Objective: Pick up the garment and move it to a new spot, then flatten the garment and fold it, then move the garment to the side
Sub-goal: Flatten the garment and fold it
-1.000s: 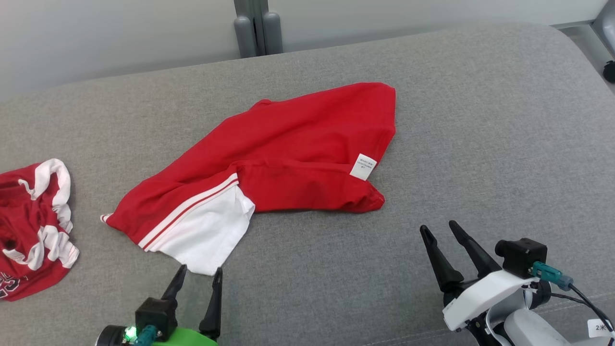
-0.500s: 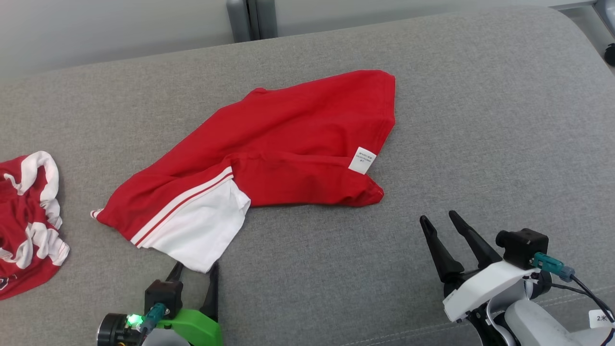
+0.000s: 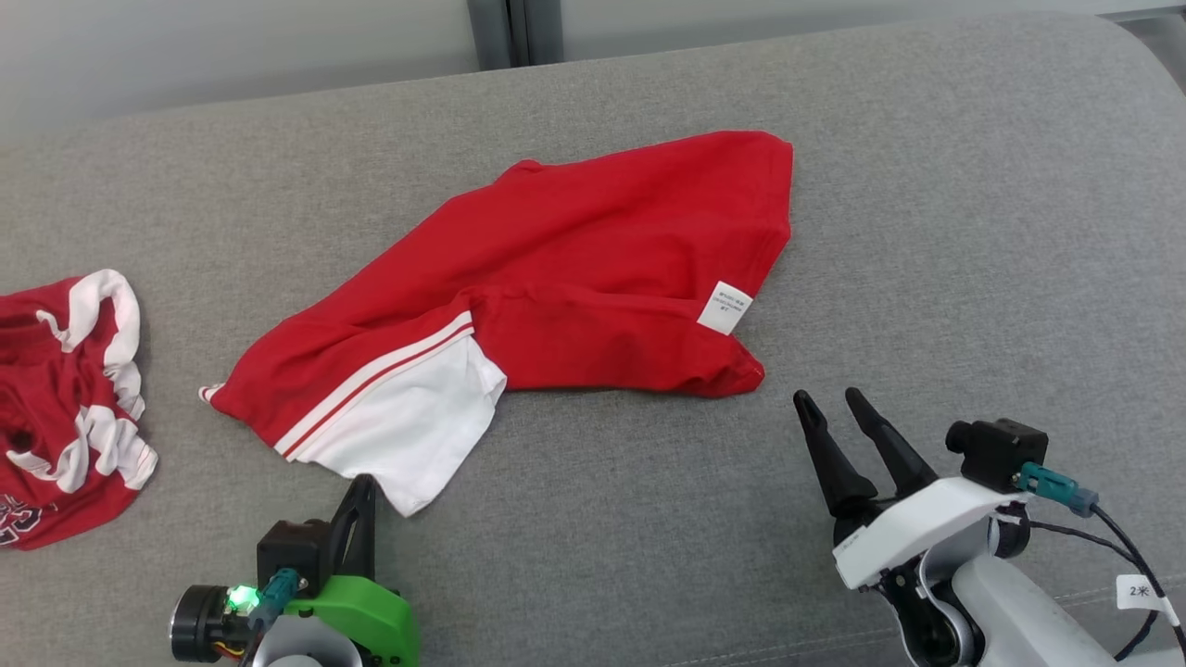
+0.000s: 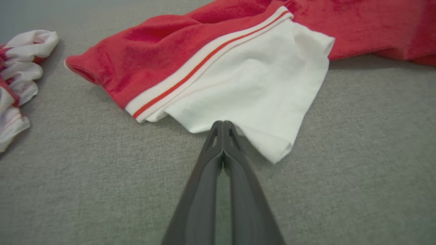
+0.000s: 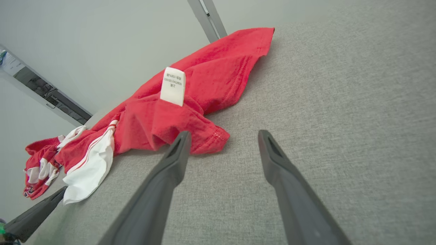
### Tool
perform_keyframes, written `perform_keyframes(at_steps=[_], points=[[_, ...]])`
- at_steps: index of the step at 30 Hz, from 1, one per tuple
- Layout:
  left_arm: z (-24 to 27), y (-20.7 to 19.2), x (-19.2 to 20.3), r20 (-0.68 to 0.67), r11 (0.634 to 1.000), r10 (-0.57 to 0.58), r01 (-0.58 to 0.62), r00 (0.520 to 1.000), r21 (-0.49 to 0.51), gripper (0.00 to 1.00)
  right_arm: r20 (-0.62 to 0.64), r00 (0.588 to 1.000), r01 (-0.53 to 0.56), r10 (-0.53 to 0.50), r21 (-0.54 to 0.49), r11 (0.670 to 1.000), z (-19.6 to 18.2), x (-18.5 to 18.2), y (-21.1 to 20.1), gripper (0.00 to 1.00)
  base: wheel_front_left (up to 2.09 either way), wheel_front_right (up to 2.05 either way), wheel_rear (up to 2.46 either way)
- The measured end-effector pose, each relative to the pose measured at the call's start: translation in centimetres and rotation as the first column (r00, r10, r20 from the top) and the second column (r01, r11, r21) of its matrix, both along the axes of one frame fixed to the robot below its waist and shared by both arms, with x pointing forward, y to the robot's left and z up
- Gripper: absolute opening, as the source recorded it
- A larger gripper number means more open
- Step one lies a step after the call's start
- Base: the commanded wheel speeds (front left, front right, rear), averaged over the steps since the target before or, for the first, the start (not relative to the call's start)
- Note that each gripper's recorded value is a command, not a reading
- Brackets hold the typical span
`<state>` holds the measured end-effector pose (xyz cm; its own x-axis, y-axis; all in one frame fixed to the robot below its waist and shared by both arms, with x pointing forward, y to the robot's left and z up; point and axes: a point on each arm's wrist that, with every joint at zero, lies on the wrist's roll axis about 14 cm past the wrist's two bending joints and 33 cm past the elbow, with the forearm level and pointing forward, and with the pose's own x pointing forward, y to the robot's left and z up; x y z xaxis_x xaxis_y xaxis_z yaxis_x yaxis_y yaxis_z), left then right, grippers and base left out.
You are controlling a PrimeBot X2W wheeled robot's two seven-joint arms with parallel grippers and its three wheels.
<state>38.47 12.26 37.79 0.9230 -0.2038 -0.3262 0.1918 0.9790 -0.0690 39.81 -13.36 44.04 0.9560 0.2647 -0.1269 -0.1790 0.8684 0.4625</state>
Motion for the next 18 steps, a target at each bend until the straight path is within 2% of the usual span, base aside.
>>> perform_keyframes(at_steps=[3,8,9,10,14,18], points=[[0.6,0.1,0.0,0.016,1.000,0.004,-0.004,1.000,-0.024,0.00,-0.047,0.999,0.010,-0.007,0.068,0.998,-0.8,0.4,0.5,1.00,0.00,0.00,0.00],[-0.5,-0.6,-1.3,-0.036,0.996,-0.009,0.006,0.999,-0.089,0.00,-0.091,0.996,-0.017,0.022,0.051,0.999,-2.0,1.0,0.7,1.00,0.00,0.00,0.00],[-1.0,-0.6,-1.6,-0.065,0.992,0.016,-0.024,0.998,-0.124,0.38,-0.101,0.994,-0.025,0.029,0.049,0.999,-2.3,0.9,0.9,1.00,0.00,0.00,0.00],[-1.2,-0.5,-1.7,-0.080,0.987,0.036,-0.048,0.996,-0.156,1.00,-0.108,0.994,-0.025,0.030,0.048,0.999,-2.5,0.9,0.9,1.00,0.00,0.00,0.00],[-1.7,-1.2,-1.7,-0.155,0.938,0.097,-0.142,0.983,-0.316,1.00,-0.128,0.991,-0.021,0.026,0.038,0.999,-3.2,0.8,0.4,1.00,0.00,0.00,0.00],[-1.9,-2.0,-1.6,-0.191,0.908,0.095,-0.164,0.977,-0.386,1.00,-0.126,0.992,-0.005,0.009,0.035,0.999,-3.2,1.0,-0.2,1.00,0.00,0.00,0.00]])
